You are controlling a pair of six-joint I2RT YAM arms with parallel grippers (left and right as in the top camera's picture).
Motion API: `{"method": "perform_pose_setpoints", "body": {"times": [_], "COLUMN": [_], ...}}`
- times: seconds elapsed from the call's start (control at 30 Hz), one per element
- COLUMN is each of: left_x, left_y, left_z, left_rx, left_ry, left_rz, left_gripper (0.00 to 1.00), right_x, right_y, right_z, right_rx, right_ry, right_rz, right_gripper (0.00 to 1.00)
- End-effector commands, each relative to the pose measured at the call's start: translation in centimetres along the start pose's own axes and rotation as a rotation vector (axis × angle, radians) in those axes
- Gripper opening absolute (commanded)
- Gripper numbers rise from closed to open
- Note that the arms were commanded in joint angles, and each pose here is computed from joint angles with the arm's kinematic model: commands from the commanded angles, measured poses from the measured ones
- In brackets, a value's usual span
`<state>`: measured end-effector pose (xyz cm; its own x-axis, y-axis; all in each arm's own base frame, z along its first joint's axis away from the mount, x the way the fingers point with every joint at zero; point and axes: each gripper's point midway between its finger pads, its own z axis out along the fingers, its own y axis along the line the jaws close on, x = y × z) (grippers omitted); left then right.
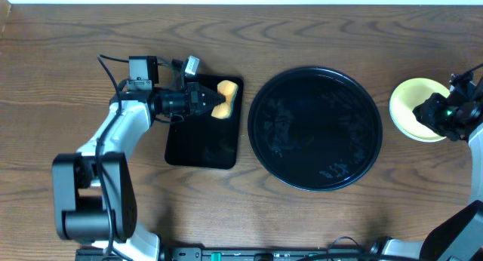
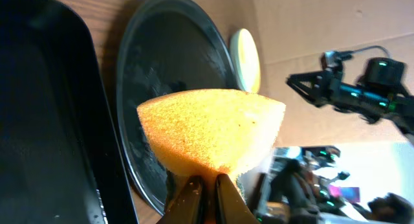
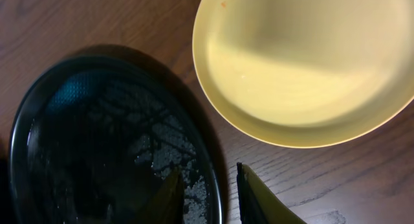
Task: Clean dirty plates on tray and stack at the side
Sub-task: 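Lower the sponge into the rectangular black tray and open the left gripper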
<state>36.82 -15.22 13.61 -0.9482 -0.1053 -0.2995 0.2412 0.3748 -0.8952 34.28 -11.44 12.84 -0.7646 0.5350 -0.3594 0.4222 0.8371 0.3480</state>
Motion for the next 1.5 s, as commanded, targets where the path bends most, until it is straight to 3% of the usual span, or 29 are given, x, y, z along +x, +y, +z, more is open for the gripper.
{"method": "perform_pose_setpoints", "body": {"times": [0.0,0.3,0.47,0.8,0.93,1.13,1.47], "left_x": [0.6,1.4,2.5,2.8,3.0,3.0,4.0], "left_y": [0.7,5.9,10.0,12.3,12.1,9.4,9.0], "left_z": [-0.2,0.6,0.3,-0.5,-0.4,0.5,2.2], "left_rx": [0.094,-0.013,-0.232,-0.374,-0.365,-0.204,-0.220], "left_ry": [0.021,0.028,0.035,0.029,0.037,0.052,0.102], "left_rz": [-0.033,-0.150,-0.213,-0.220,-0.230,-0.234,-0.211], "left_gripper": [0.07,0.07,0.07,0.09,0.08,0.08,0.08], "right_x": [0.1,0.1,0.1,0.1,0.2,0.2,0.4], "right_y": [0.6,0.6,0.6,0.6,0.5,0.5,0.5], "right_z": [0.1,0.1,0.1,0.1,0.1,0.1,0.1], "right_rx": [-0.020,-0.020,-0.020,-0.020,-0.020,-0.020,-0.019], "right_ry": [0.007,0.007,0.006,0.007,0.009,0.010,0.017], "right_rz": [-0.023,-0.023,-0.023,-0.023,-0.022,-0.022,-0.019], "right_gripper": [0.25,0.25,0.24,0.24,0.24,0.24,0.22]}}
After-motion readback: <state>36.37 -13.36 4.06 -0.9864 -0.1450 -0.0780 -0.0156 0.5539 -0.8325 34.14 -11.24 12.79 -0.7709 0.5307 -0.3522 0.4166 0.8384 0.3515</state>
